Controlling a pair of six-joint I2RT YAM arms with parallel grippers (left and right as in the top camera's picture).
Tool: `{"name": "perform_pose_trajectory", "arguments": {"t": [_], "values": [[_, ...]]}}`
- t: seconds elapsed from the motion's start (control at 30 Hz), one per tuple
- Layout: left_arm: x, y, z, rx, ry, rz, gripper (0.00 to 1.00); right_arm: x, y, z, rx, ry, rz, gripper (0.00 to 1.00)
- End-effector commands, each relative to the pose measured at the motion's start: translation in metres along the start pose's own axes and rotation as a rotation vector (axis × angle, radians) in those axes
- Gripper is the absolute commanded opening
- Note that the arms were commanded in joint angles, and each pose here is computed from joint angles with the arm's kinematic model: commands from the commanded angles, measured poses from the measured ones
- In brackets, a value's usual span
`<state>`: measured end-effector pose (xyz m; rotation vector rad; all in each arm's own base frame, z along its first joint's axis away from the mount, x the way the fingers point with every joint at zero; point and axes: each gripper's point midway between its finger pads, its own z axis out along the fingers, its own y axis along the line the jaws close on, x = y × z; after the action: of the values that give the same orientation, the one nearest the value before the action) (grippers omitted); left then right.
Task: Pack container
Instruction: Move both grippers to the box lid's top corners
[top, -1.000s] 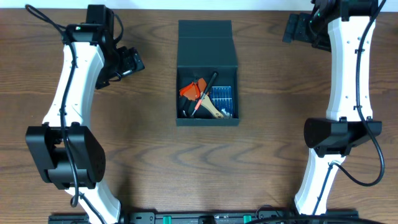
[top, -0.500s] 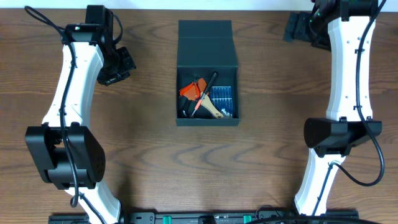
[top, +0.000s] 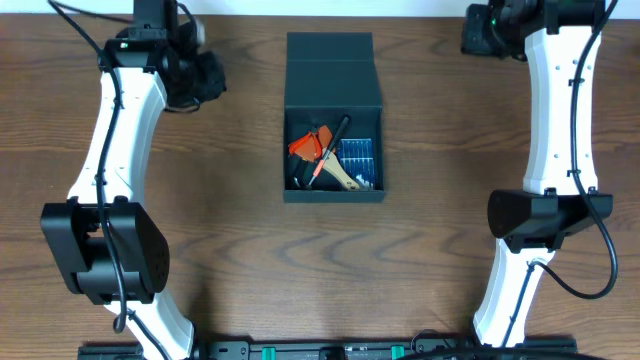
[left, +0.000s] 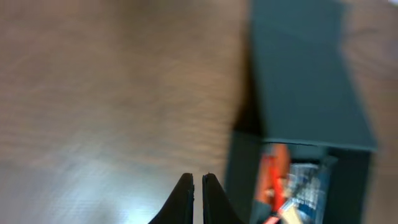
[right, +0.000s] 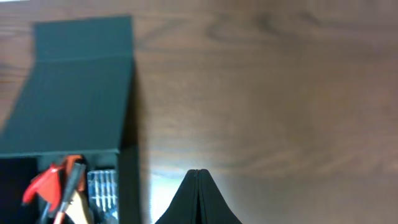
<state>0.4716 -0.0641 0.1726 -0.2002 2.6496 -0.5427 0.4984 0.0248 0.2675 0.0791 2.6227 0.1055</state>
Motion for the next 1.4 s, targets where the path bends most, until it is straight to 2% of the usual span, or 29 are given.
{"name": "perform_pose_trajectory", "arguments": {"t": [0.0,0.1,0.2,0.37,0.43,0.63,0.8,0.93,1.37], "values": [[-0.008,-0.042,-0.016,0.221,-0.037,0.156,0.06,-0.003,0.032,0.004,-0.178,-0.012,-0.14,0.01],[-0.013,-0.06,-0.015,0.346,-0.061,0.25,0.06,0.003,0.045,0.021,-0.303,0.012,-0.21,0.01],[-0.013,-0.069,-0.01,0.455,-0.055,0.284,0.06,0.015,0.052,0.047,-0.409,0.059,-0.226,0.01],[-0.007,-0.064,0.018,0.553,0.004,0.255,0.06,0.044,0.048,0.102,-0.53,0.167,-0.164,0.01],[-0.002,-0.066,0.028,0.651,0.027,0.256,0.06,0.055,0.052,0.113,-0.618,0.19,-0.162,0.01],[-0.002,-0.046,0.06,0.787,0.055,0.185,0.06,0.077,0.051,0.135,-0.766,0.239,-0.156,0.01],[-0.002,-0.027,0.079,0.804,0.076,0.106,0.06,0.091,0.051,0.15,-0.802,0.28,-0.162,0.01],[0.003,-0.025,0.089,0.842,0.095,0.086,0.06,0.095,0.059,0.155,-0.887,0.271,-0.165,0.01],[0.007,-0.019,0.119,0.843,0.128,0.019,0.06,0.102,0.065,0.176,-1.0,0.275,-0.087,0.01]]}}
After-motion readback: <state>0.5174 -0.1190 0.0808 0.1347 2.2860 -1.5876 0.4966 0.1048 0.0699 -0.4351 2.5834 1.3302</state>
